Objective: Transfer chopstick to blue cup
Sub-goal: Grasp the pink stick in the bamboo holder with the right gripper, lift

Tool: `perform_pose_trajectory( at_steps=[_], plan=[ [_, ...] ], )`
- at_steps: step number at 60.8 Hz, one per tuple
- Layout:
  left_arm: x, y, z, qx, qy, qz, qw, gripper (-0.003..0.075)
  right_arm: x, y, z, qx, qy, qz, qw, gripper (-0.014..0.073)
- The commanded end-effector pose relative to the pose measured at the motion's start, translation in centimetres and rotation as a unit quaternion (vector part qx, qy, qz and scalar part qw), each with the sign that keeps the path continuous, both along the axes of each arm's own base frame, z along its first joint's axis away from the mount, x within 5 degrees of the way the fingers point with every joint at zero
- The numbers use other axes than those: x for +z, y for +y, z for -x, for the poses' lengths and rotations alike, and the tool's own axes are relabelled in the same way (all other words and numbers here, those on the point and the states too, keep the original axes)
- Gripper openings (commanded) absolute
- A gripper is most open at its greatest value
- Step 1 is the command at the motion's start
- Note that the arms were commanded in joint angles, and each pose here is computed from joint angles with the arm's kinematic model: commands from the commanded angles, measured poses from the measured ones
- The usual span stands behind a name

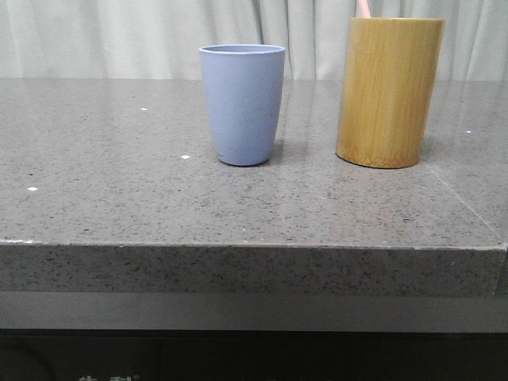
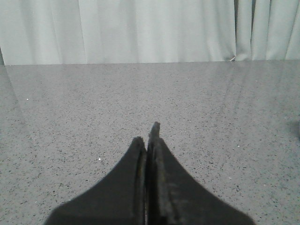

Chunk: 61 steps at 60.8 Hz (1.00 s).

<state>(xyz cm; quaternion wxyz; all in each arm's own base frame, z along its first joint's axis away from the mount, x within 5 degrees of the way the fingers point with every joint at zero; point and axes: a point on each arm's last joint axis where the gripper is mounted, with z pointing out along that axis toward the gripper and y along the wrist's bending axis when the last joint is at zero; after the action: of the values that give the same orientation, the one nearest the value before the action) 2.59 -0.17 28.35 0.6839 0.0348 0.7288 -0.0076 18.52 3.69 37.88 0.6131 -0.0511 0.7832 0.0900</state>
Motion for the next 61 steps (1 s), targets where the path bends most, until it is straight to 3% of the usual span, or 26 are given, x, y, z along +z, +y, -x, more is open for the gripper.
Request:
perform_pose_trajectory(
  at_steps=[1, 11, 24, 48, 53, 61],
  plan=[
    [1.6, 0.0, 0.1, 0.000, -0.050, 0.011, 0.999, -0.0019, 2.7, 1.3, -2.3, 0.019, -0.054, 0.005, 0.998, 0.0604],
    [1.6, 0.0, 0.1, 0.000, -0.050, 0.011, 0.999, -0.0019, 3.8, 4.7, -6.5, 0.064, -0.048, 0.018, 0.997, 0.0604],
    [1.6, 0.0, 0.1, 0.000, -0.050, 0.011, 0.999, -0.0019, 3.3, 8.0, -11.1, 0.093, -0.030, 0.029, 0.995, 0.0604],
    [1.6, 0.0, 0.1, 0.000, -0.050, 0.011, 0.999, -0.0019, 1.5, 9.9, -15.9, 0.093, -0.029, 0.044, 0.994, 0.0599],
    [1.6, 0.0, 0.1, 0.000, -0.050, 0.011, 0.999, -0.0019, 1.2, 10.0, -16.2, 0.093, -0.025, 0.045, 0.994, 0.0531],
    [1.6, 0.0, 0.1, 0.000, -0.050, 0.011, 0.999, -0.0019, 1.3, 10.0, -16.3, 0.093, -0.031, 0.043, 0.994, 0.0302]
  ],
)
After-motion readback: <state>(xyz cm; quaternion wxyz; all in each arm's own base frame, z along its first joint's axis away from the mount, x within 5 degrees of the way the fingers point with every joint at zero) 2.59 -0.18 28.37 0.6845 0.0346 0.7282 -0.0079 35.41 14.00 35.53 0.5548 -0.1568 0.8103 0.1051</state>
